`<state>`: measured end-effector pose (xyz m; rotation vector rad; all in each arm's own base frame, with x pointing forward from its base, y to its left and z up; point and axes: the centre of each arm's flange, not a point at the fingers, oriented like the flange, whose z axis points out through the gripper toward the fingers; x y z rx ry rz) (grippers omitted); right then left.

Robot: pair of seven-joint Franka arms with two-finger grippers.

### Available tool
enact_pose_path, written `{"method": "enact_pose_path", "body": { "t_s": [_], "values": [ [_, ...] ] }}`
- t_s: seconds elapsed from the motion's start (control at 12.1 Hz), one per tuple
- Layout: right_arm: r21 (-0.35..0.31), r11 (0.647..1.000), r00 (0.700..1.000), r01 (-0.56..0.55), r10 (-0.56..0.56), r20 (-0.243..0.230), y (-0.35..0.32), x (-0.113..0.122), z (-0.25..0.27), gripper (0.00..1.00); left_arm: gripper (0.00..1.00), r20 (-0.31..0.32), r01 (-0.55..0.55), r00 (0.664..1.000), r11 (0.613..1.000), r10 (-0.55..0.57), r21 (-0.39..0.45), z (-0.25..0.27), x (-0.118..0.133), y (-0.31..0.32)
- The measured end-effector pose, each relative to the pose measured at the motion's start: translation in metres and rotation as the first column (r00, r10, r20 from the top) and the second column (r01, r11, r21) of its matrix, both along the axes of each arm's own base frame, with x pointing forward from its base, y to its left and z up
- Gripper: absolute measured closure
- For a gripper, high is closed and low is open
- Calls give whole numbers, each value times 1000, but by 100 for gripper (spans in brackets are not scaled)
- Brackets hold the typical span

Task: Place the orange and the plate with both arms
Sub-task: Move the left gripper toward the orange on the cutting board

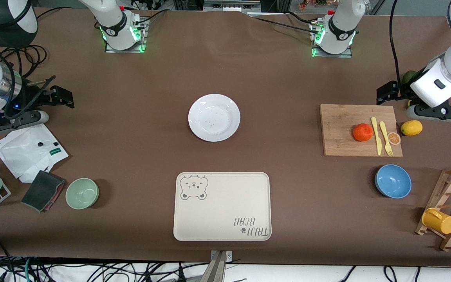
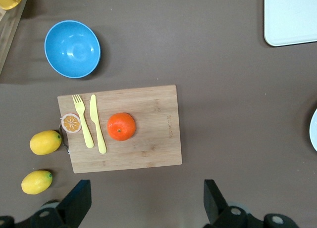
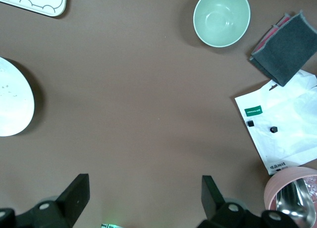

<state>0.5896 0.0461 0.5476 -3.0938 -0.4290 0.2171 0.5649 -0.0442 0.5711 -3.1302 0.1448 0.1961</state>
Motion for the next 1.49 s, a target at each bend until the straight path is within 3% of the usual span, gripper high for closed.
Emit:
{"method": "enact_pose_path", "body": {
  "t_s": [1.07,1.49],
  "values": [
    [1,1000,1000,-6,6,5,4,0,3,0,0,-3,0,1000,1000,0,0,-2,1,0],
    [1,1000,1000,-6,6,5,3,0,3,0,0,-62,-2,998,1000,2,2,-20,4,2]
  ]
}}
